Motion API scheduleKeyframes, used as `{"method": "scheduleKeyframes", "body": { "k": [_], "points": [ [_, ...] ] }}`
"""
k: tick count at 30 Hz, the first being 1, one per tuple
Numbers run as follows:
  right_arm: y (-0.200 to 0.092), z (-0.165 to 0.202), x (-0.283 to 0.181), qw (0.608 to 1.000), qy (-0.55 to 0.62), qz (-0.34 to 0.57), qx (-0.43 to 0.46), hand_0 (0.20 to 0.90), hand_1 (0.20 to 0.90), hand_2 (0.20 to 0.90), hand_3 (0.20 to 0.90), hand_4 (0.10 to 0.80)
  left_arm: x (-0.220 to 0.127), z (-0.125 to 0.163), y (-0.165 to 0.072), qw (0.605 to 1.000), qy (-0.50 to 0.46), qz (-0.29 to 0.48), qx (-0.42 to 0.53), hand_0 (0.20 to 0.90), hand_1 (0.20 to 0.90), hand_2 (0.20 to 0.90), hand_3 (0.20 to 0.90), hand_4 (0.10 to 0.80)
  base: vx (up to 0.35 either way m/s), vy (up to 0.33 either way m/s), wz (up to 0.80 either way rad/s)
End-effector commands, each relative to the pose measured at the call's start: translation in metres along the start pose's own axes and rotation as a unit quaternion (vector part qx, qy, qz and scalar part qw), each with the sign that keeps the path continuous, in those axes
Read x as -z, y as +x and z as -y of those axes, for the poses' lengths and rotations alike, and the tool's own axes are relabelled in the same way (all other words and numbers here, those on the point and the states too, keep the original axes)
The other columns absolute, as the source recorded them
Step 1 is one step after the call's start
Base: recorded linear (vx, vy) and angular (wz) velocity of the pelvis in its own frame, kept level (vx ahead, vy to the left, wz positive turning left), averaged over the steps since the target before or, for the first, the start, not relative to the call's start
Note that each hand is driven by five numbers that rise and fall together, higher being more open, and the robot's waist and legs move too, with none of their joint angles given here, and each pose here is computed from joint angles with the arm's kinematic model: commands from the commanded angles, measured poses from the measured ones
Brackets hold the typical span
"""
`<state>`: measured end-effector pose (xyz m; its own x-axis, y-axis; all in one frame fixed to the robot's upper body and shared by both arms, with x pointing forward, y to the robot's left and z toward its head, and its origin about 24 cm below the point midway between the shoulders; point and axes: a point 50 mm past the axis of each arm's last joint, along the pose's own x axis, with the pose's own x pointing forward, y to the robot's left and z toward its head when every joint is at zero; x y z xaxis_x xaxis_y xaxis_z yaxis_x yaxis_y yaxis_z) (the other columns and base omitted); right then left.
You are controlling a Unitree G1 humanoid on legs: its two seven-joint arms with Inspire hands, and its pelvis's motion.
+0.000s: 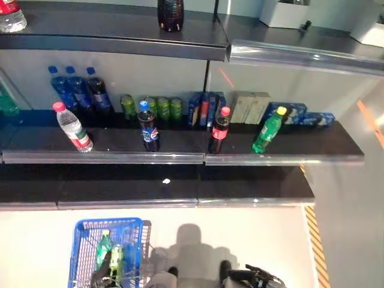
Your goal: Pick up the drink and place into the basket.
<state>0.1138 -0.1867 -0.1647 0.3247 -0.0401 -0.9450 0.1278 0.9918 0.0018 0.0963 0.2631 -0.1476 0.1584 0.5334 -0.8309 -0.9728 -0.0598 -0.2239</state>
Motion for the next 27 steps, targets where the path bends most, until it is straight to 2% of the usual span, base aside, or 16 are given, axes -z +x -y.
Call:
{"method": "scheduleKeyframes", "body": {
  "k": [1,9,16,21,22,24,25,26,27],
  "points": [
    [-0.001,0.011,-0.004,1.000,-0.018,0.009,0.007,0.900,0.900,0.900,0.900,0.800,-0.025,0.003,0.001,0.997,0.004,0.076,0.030,0.300,0.300,0.300,0.200,0.100,-0.057,-0.262,0.14],
    [-0.006,0.034,-0.026,0.996,-0.019,0.079,0.035,0.900,0.900,0.900,0.900,0.800,-0.016,-0.014,0.002,0.999,0.026,0.042,-0.001,0.300,0.300,0.300,0.200,0.100,-0.109,-0.104,0.32],
    [-0.017,0.028,-0.067,0.981,-0.040,0.188,0.005,0.900,0.900,0.900,0.900,0.800,-0.012,0.013,-0.002,0.997,0.053,0.041,0.037,0.300,0.300,0.300,0.200,0.100,-0.079,0.034,0.59],
    [-0.048,-0.006,-0.111,0.946,-0.126,0.296,-0.043,0.900,0.900,0.900,0.900,0.800,-0.022,0.012,-0.003,0.996,0.049,0.059,0.035,0.300,0.300,0.300,0.200,0.100,0.103,0.063,0.12],
    [-0.061,-0.013,-0.124,0.932,-0.140,0.330,-0.053,0.900,0.900,0.900,0.900,0.800,-0.028,0.010,-0.002,0.996,0.046,0.065,0.032,0.300,0.300,0.300,0.200,0.100,0.149,0.043,-0.10],
    [-0.083,-0.018,-0.144,0.905,-0.157,0.392,-0.053,0.900,0.900,0.900,0.900,0.800,-0.033,0.008,-0.002,0.996,0.041,0.070,0.030,0.300,0.300,0.300,0.200,0.100,0.111,0.027,-0.13],
    [-0.083,-0.017,-0.144,0.905,-0.157,0.392,-0.052,0.900,0.900,0.900,0.900,0.800,-0.033,0.008,-0.002,0.996,0.042,0.070,0.030,0.300,0.300,0.300,0.200,0.100,0.110,0.035,-0.06],
    [-0.111,-0.015,-0.169,0.864,-0.169,0.473,-0.022,0.900,0.900,0.900,0.900,0.800,-0.034,0.006,-0.002,0.996,0.036,0.072,0.029,0.300,0.300,0.300,0.200,0.100,0.085,0.033,-0.06],
    [-0.121,-0.013,-0.177,0.849,-0.164,0.502,-0.015,0.900,0.900,0.900,0.900,0.800,-0.033,0.006,-0.002,0.996,0.035,0.072,0.029,0.300,0.300,0.300,0.200,0.100,0.107,0.042,-0.22]
  ]
}}
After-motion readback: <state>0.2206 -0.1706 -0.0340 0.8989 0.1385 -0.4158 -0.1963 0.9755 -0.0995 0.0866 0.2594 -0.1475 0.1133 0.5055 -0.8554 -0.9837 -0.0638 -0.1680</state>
